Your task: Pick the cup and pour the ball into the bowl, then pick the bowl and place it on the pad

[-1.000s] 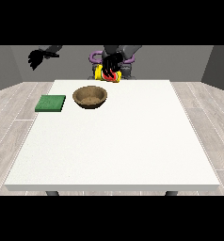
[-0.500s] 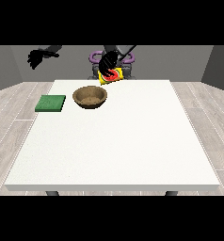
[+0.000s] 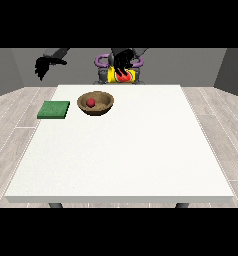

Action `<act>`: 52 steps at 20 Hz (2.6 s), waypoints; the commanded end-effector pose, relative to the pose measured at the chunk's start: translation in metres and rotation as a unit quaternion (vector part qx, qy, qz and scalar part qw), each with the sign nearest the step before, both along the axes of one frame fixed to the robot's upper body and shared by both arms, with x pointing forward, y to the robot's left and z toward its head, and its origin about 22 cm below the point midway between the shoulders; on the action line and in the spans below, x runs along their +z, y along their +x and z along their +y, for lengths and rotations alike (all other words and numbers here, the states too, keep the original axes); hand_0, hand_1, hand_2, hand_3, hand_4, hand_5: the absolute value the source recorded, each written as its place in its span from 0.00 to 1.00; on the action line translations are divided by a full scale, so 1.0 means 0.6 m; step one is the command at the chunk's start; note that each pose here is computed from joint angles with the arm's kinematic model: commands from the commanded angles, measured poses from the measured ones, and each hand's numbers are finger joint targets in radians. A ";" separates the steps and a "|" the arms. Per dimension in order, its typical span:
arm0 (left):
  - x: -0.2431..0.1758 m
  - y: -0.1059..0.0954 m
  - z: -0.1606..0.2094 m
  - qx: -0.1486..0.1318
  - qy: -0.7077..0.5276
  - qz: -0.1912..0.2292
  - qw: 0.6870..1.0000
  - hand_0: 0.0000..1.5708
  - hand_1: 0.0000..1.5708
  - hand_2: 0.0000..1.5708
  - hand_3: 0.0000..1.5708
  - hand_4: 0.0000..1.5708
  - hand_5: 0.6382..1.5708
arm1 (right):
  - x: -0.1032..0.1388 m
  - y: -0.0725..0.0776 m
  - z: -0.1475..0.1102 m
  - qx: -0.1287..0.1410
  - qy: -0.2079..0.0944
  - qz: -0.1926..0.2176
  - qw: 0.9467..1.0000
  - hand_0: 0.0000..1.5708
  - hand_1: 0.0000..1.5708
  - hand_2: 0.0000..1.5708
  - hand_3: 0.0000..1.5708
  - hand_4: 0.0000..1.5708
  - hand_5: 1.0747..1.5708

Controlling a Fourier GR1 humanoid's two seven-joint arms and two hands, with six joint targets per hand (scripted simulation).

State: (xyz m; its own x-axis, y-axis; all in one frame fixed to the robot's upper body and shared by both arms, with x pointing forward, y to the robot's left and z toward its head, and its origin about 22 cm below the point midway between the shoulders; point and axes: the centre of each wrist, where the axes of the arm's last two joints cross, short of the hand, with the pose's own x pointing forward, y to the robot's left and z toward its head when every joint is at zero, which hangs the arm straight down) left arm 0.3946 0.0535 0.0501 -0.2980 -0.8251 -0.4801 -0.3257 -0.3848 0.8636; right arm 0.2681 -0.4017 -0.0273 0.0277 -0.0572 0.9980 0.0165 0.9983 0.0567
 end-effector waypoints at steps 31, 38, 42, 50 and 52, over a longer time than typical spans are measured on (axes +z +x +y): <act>-0.020 -0.098 0.236 -0.082 -0.756 0.193 0.621 0.00 0.00 0.00 0.00 0.00 0.99 | -0.082 0.076 0.181 -0.105 0.049 -0.033 0.993 0.00 0.00 0.00 0.00 0.14 0.99; -0.031 -0.119 0.234 -0.073 -0.756 0.178 0.625 0.00 0.00 0.00 0.00 0.00 0.99 | -0.123 0.060 0.198 -0.100 0.034 -0.005 0.994 0.00 0.00 0.00 0.00 0.06 0.99; -0.013 -0.099 0.298 -0.108 -0.753 0.155 0.631 0.00 0.00 0.00 0.00 0.00 0.99 | -0.089 0.103 0.209 -0.086 0.045 -0.044 0.994 0.00 0.00 0.00 0.00 0.09 0.99; 0.023 -0.092 0.259 -0.134 -0.746 0.176 0.628 0.00 0.00 0.00 0.00 0.36 0.98 | -0.156 0.017 0.159 -0.192 -0.177 0.116 0.958 1.00 1.00 1.00 1.00 0.59 0.93; 0.004 -0.098 0.244 -0.121 -0.751 0.200 0.618 0.00 0.00 0.00 0.00 0.42 0.96 | -0.144 0.023 0.146 -0.205 -0.225 0.126 0.944 1.00 1.00 1.00 0.99 0.60 0.97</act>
State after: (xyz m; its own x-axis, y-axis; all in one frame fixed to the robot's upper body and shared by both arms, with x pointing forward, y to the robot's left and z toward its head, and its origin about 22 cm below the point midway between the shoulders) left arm 0.3385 0.2093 0.0582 -0.3720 -0.1790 0.9108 0.0923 0.9692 0.2281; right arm 0.3083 -0.3089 -0.0865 0.0620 0.1986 0.9781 0.3642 0.9079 -0.2074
